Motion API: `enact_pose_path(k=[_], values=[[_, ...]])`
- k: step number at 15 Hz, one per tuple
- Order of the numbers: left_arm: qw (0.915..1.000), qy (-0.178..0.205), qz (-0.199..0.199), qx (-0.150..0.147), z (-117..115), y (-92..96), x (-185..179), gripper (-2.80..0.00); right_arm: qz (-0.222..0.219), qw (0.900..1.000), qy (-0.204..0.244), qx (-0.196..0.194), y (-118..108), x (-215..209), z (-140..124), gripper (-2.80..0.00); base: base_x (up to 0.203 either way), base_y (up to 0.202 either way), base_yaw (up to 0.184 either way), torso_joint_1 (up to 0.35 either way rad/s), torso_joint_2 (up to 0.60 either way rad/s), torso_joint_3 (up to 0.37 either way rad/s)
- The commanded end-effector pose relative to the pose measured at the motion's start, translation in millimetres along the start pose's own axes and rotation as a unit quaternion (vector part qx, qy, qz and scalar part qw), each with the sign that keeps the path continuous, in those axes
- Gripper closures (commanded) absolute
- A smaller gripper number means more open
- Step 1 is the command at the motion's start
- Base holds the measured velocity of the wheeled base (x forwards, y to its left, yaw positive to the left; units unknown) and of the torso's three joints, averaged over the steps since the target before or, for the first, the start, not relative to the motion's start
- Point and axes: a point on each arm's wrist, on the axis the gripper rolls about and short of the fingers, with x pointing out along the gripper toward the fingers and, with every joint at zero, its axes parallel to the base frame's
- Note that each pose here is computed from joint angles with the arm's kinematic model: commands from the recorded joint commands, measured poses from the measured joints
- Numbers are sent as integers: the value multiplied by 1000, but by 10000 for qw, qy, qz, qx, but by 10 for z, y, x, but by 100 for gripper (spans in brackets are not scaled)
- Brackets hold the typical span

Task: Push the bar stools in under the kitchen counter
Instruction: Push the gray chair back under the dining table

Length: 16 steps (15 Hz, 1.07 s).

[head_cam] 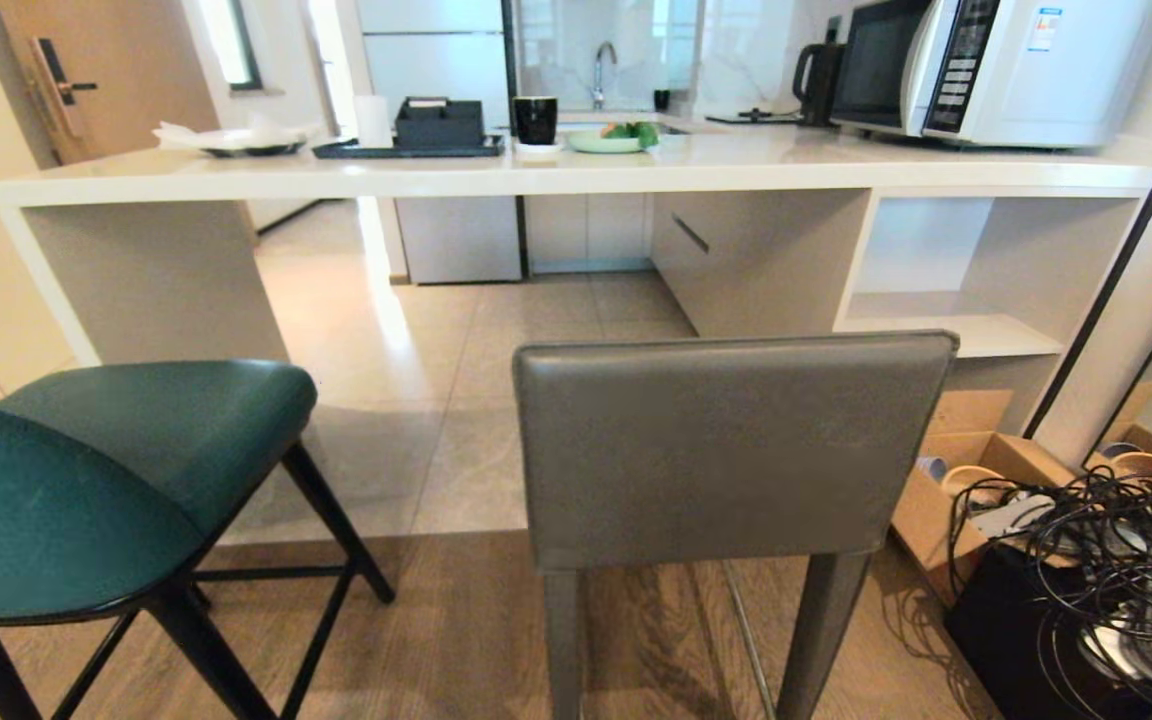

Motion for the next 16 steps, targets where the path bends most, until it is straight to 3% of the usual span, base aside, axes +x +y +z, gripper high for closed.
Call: enact_pose_path(k=[1,9,16], values=[[10000,12,5,-2,0,0,1,0,-2,10000,17,3,0,2,-5,0,0,-183,2,0,-1,2],[10000,12,-1,-2,0,0,1,0,1,10000,17,4,0,2,-5,0,0,-177,2,6,1,2],[10000,11,7,-2,0,0,1,0,12,10000,18,-2,0,2,-5,0,0,0,0,0,0,0]])
